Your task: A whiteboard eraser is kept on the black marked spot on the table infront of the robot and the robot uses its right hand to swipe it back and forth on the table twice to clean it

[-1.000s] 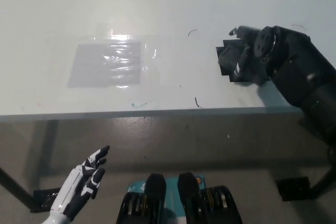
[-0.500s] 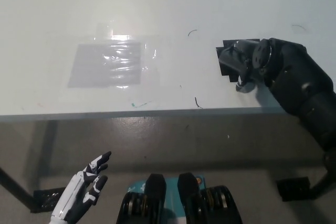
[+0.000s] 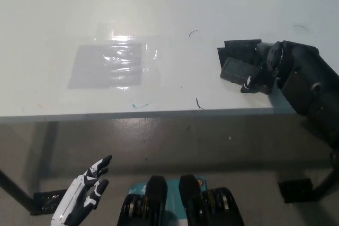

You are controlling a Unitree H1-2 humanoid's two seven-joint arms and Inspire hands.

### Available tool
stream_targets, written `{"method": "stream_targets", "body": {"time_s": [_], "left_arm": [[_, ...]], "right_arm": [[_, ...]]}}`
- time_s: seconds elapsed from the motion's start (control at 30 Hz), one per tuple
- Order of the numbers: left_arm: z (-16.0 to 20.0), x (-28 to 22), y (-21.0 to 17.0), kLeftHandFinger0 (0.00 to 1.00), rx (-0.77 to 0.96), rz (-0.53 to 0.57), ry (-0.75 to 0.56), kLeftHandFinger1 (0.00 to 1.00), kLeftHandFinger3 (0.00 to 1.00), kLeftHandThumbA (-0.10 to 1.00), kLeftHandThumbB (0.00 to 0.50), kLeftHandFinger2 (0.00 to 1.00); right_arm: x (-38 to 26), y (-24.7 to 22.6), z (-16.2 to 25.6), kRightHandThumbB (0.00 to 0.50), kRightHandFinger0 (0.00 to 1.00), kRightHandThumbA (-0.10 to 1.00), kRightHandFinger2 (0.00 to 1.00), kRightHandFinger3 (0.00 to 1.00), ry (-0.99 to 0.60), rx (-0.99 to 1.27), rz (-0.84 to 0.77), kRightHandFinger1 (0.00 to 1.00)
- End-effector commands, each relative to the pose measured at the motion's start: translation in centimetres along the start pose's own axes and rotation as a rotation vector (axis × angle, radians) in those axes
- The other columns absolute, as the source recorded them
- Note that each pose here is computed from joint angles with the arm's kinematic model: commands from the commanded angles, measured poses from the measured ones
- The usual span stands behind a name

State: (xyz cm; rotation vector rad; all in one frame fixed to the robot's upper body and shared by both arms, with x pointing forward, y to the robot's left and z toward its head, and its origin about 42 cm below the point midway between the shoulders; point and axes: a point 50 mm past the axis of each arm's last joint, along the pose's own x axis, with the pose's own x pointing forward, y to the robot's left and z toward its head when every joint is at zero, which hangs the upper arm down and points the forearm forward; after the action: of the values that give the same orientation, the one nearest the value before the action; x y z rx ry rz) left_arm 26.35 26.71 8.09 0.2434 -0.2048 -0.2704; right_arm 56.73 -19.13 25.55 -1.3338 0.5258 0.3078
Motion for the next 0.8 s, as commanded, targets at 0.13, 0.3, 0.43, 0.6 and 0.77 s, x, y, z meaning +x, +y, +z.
{"method": "stream_targets", "body": {"time_s": [0.13, 0.3, 0.43, 0.6, 0.77], "left_arm": [[0.7, 0.2, 1.1, 1.00, 0.072, -0.004, -0.054, 1.00, 1.00, 0.86, 0.471, 1.00], [0.9, 0.4, 1.2, 1.00, 0.073, -0.014, -0.046, 1.00, 1.00, 0.81, 0.486, 1.00], [1.0, 0.6, 1.3, 1.00, 0.074, -0.015, -0.049, 1.00, 1.00, 0.78, 0.485, 1.00], [1.1, 0.4, 1.2, 1.00, 0.080, -0.018, -0.041, 1.00, 1.00, 0.78, 0.491, 1.00], [0.9, -0.3, 1.0, 1.00, 0.073, -0.015, -0.026, 1.00, 1.00, 0.78, 0.492, 1.00]], "right_arm": [[-0.2, -1.4, 0.2, 0.171, 0.00, 0.13, 0.17, 0.89, -0.038, 0.035, -0.339, 0.00], [-0.6, -2.0, 0.4, 0.179, 0.00, 0.09, 0.16, 0.99, -0.066, 0.058, -0.380, 0.00], [-0.7, -2.0, 0.3, 0.176, 0.00, -0.06, 0.09, 0.82, -0.103, 0.104, -0.417, 0.00], [-0.5, -1.7, 0.2, 0.190, 0.00, -0.10, 0.10, 0.77, -0.110, 0.123, -0.409, 0.00], [-0.1, -0.5, 0.1, 0.188, 0.00, -0.10, 0.09, 0.78, -0.106, 0.116, -0.386, 0.00]]}}
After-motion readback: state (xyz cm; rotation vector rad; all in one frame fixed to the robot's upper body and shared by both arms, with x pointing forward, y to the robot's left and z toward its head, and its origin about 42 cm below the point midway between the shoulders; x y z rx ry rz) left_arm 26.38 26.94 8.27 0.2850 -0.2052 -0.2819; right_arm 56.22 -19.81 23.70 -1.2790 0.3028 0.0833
